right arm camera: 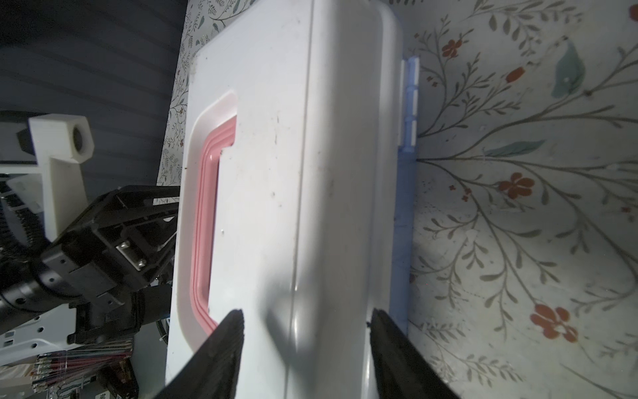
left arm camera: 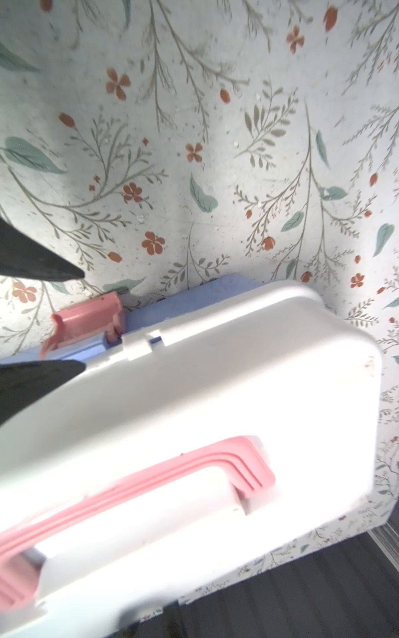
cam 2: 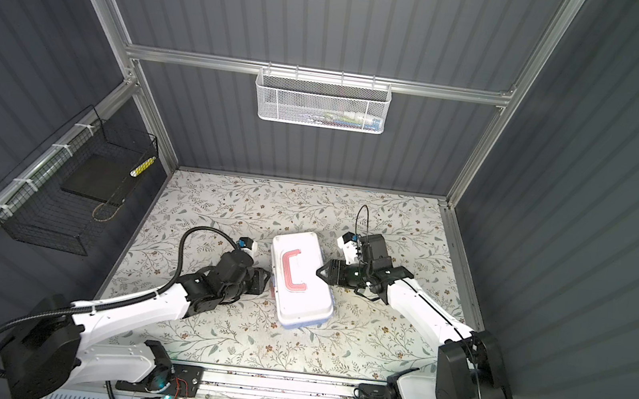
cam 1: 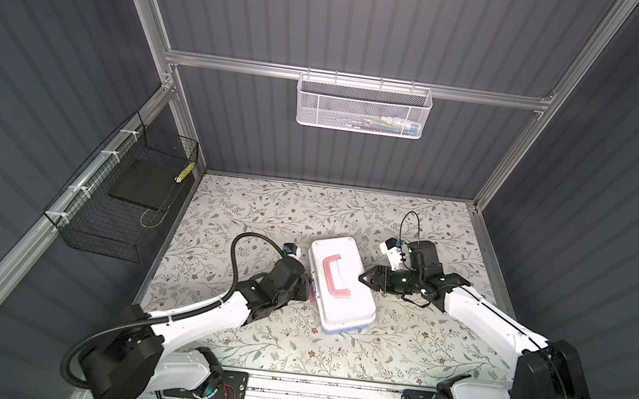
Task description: Pack the tool kit
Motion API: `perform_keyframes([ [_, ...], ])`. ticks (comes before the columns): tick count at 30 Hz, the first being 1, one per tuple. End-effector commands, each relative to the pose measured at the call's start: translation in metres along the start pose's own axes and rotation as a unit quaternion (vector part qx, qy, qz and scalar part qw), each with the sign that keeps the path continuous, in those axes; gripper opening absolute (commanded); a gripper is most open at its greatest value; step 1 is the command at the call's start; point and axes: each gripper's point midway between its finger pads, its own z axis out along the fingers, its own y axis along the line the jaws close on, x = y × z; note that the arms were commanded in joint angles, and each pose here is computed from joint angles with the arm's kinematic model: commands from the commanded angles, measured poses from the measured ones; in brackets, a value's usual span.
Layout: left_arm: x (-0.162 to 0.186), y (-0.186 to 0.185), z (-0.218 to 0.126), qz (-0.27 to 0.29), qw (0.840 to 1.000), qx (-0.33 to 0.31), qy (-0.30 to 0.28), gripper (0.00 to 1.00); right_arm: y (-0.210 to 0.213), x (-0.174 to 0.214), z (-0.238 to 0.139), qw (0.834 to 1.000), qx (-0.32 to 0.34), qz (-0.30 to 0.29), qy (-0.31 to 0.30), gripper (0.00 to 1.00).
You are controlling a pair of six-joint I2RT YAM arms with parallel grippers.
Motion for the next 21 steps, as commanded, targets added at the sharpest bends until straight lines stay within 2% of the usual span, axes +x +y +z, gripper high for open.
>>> perform_keyframes([
  [1,0.027,0.034,-0.004,0.032,0.998,-0.052,0.016,0.56,-0.001,0.001,0.0,1.0,0.001,-0.005,0.006,0.61],
  [3,0.033,0.041,-0.005,0.041,0.997,-0.056,0.014,0.69,-0.001,0.002,0.0,1.0,-0.002,-0.005,0.006,0.61],
  [4,0.035,0.042,-0.005,0.048,0.997,-0.054,0.015,0.8,0.0,0.002,0.0,1.0,-0.005,-0.005,0.003,0.61],
  [6,0.04,0.041,-0.005,0.063,0.997,-0.044,0.017,0.9,0.0,0.002,0.001,1.0,-0.01,-0.005,-0.001,0.61],
  [12,0.061,0.044,-0.003,0.086,0.996,-0.015,-0.002,0.98,0.0,0.004,0.003,1.0,-0.015,0.001,0.003,0.61],
  [21,0.063,0.018,0.019,0.135,0.99,0.034,-0.017,1.0,-0.001,0.004,0.009,1.0,-0.022,0.01,0.005,0.61],
])
